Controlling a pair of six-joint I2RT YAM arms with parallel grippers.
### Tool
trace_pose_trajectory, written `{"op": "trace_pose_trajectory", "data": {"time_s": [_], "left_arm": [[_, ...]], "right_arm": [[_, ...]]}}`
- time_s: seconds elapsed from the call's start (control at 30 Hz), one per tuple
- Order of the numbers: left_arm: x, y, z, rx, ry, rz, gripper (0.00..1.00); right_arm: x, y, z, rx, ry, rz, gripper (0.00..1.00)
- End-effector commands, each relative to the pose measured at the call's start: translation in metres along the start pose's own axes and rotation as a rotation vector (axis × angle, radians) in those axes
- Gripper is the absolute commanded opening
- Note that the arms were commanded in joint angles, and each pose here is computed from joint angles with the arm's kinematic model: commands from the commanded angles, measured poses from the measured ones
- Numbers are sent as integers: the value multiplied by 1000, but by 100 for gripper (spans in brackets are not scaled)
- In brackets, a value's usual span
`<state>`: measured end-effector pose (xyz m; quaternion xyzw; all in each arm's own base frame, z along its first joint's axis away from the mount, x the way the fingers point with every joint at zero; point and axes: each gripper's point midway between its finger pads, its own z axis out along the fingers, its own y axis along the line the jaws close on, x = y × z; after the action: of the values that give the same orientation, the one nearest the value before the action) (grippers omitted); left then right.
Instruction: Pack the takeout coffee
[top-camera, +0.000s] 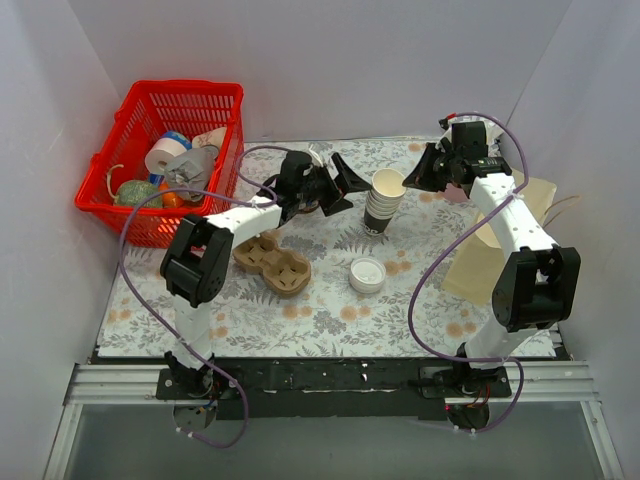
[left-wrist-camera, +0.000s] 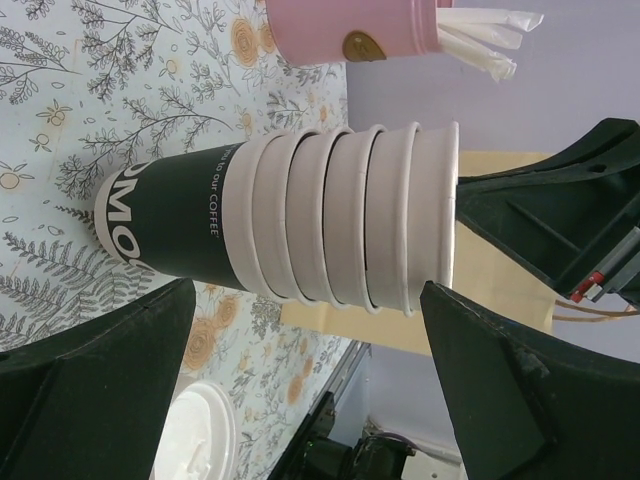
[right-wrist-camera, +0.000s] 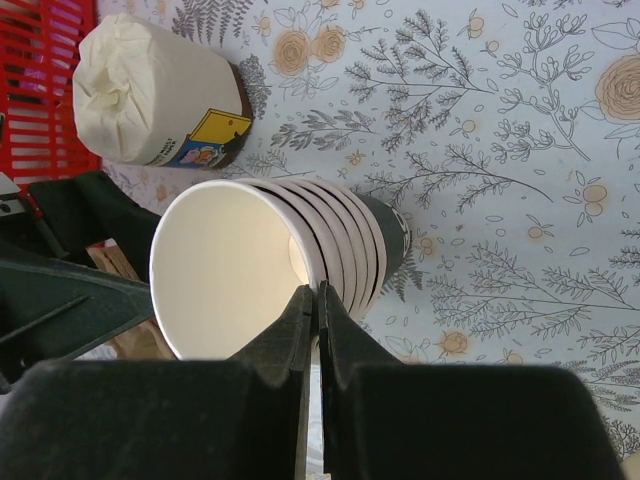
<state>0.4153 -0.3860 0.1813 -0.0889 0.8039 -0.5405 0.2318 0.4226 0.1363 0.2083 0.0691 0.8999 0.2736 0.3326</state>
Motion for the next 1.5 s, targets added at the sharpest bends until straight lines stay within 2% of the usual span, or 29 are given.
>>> {"op": "trace_pose_trajectory", "data": {"time_s": [0.0,0.43,0.57,0.8,1.23,1.4,1.47], "left_arm": [[8,-5,8,14,30,24,98],[12,10,15,-66,30,29,98],[11,9,14,-75,21,39,98],[2,-6,15,-59,10,67,98],[-16,-66,11,45,-28,127,98],[-21,-87,-14,46,-101,158,98],[-20,-101,-34,34,-139,178,98]], "right_arm": [[-13,14,-3,-63,-36,-18,1],[-20,57,-21,-275,-65,17,1],[-26,61,-27,-271,-87,11,1],[-60,66,-54,-187,-200,-42,1],[-98,76,-119,-77,-396,-111,1],[-82,94,-156,-141,-416,-174,1],[-61,88,-153,-135,-372,-167,1]]}}
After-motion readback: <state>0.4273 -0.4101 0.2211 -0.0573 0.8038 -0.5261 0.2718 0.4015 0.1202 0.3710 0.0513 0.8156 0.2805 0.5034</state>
